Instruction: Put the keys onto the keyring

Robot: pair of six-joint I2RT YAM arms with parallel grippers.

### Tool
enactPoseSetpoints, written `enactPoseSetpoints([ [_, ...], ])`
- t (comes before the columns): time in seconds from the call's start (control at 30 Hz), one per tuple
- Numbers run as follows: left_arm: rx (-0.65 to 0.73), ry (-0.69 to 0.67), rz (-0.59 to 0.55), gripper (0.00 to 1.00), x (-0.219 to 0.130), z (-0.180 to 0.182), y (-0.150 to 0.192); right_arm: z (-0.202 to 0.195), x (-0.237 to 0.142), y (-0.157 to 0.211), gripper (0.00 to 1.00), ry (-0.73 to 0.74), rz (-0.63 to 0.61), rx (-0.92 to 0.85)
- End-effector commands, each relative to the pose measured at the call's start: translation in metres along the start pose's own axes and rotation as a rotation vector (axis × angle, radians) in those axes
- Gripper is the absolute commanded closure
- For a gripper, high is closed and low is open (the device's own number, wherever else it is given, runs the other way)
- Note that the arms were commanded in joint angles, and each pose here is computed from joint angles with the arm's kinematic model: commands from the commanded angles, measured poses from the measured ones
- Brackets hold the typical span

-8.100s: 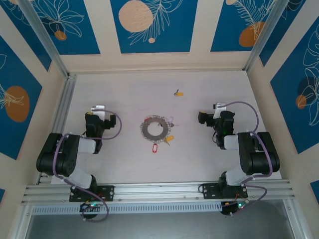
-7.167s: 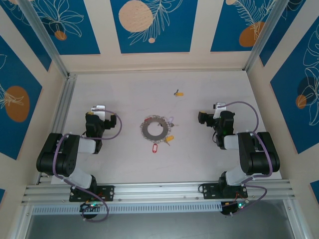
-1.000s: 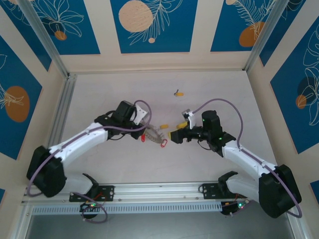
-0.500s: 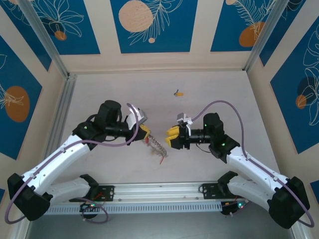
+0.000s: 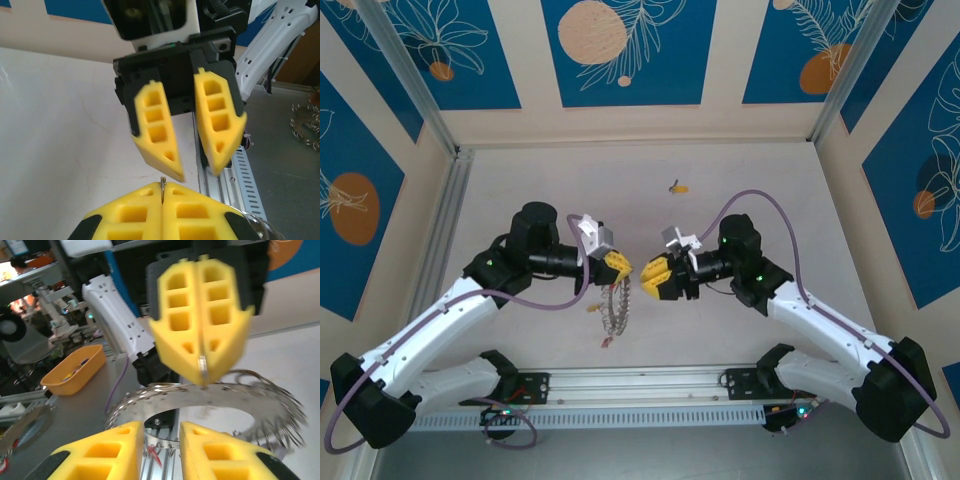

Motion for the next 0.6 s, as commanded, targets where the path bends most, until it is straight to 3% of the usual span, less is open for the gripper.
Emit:
enactPoseSetpoints([
  [0.0,0.082,0.074,-0.041,1.0,0.0027,-0.009,-0.0081,0.0132,0.0038,-0.0086,0.76,-0.068,-0.01,-0.078],
  [0.27,0.108,0.074,-0.015,1.0,0.0026,-0.0162,-0.0072,0.01,0.0037,-0.013,0.8,0.07,-0.032,-0.15],
  [0.37,0.114,0.075,0.009,1.0,0.0049,-0.0181,-0.0068,0.0069,0.0008,-0.0141,0.87,0.144,-0.039,-0.173],
  [0.57,0.112,0.083,0.019,1.0,0.0099,-0.017,-0.0074,0.0101,0.0024,-0.013,0.88,0.126,-0.036,-0.195],
])
Point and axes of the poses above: each hand's point on the last joint's axis, 136 mm out from that joint toward the fingers, its own x axis out along the fingers, its own z axis along the line the jaws close on, y = z × x, the point moved 7 cm from there along -x, back along the fingers, and after that the axes turned 10 degrees about -x, right-handed, at the moved point
